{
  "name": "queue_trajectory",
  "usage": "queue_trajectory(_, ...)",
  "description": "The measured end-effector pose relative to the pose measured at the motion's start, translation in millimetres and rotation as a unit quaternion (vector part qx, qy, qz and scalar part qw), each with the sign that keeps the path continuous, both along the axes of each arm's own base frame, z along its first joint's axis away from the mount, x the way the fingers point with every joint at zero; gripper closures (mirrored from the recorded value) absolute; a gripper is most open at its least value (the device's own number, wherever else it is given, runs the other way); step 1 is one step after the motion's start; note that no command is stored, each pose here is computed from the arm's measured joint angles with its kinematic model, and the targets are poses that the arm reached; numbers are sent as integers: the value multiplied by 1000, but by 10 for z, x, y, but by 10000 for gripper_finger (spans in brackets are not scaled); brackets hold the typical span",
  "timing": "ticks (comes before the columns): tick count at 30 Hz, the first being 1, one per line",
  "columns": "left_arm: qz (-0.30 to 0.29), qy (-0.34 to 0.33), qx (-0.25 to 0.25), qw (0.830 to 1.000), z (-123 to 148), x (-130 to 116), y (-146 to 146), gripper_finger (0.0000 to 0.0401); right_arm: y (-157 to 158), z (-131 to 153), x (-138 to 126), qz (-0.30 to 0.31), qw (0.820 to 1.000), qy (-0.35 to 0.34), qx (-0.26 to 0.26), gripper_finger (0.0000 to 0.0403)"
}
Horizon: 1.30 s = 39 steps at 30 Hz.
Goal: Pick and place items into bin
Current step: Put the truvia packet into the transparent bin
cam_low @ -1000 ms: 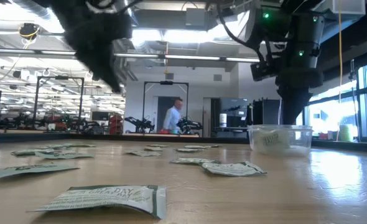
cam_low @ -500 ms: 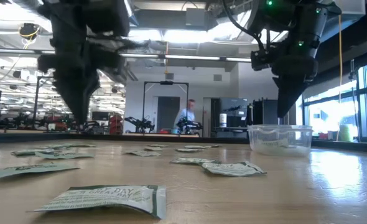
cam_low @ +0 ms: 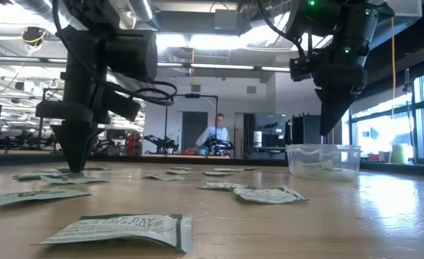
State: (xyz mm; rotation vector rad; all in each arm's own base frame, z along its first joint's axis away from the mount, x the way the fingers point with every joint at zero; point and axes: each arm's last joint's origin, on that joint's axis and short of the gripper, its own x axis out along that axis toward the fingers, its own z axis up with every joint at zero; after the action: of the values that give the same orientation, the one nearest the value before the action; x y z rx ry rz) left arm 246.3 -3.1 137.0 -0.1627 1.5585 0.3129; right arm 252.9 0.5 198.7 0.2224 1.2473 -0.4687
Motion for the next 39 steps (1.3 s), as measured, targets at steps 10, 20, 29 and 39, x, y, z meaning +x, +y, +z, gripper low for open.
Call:
queue_trajectory(10, 11, 7, -36, 999, -40, 6, 88, 385, 0, 0, -1, 1, 1000, 1, 0, 243)
queue_trajectory(20, 5, -35, -20, 999, 138, 44, 103, 396, 1, 8, 29, 14, 1000, -12, -4, 243)
queue_trajectory(29, -75, -212, 0, 974, 596, 308, 107, 394, 106, 91, 232, 149, 983, -100, -45, 243)
queue_trajectory(39, -245, -439, -48, 863, 935, 615, 16, 396, 296, 252, 432, 300, 924, -201, -128, 243)
